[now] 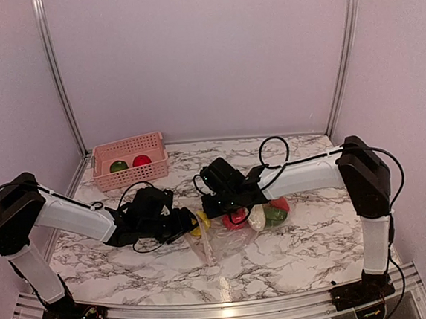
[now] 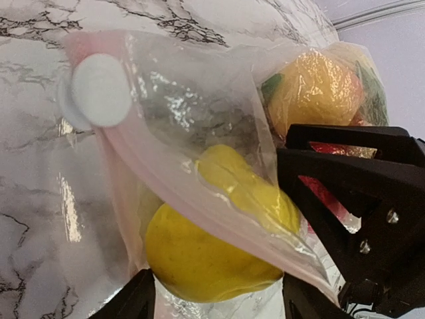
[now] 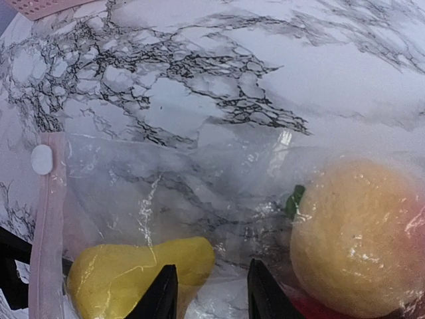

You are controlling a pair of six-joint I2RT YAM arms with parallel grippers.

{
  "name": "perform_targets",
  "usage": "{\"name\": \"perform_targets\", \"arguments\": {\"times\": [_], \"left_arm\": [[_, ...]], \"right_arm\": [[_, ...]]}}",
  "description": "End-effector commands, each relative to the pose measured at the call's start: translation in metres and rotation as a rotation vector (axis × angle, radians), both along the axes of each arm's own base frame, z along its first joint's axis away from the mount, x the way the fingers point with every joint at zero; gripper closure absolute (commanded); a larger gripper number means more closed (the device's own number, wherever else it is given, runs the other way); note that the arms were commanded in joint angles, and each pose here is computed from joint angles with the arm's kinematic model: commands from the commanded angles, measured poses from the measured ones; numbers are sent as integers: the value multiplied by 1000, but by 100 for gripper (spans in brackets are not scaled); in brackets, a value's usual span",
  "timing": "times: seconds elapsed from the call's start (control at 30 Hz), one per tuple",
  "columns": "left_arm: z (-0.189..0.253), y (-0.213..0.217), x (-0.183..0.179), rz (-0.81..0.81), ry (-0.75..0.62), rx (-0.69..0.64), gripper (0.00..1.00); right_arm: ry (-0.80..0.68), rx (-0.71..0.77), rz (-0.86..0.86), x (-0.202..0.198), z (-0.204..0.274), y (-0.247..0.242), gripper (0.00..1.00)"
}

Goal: Open the zip-top bag and remove the fake food
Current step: Pick up the fake fruit from the zipper food storage bag.

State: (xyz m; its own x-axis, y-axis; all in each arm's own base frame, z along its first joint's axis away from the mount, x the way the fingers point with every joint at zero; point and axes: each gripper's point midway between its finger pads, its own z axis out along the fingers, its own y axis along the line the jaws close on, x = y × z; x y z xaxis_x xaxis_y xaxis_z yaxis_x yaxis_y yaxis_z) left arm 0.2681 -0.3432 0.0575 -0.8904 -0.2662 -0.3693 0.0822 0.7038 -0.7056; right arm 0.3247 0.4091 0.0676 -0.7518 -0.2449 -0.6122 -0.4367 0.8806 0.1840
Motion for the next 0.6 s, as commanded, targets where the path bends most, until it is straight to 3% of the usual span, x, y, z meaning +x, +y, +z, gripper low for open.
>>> {"name": "perform_targets", "arguments": {"times": [0.0, 0.23, 0.57], "left_arm": [[-10, 12, -7, -15, 1, 75, 30], [-8, 17, -13, -26, -7, 107, 17], [-10, 24, -18, -13, -3, 142, 29]], "right_arm": [[61, -7, 65, -32, -13, 7, 64], [80, 24, 126, -56, -12, 23, 57], [82, 64, 153, -68, 1, 24, 47]]}}
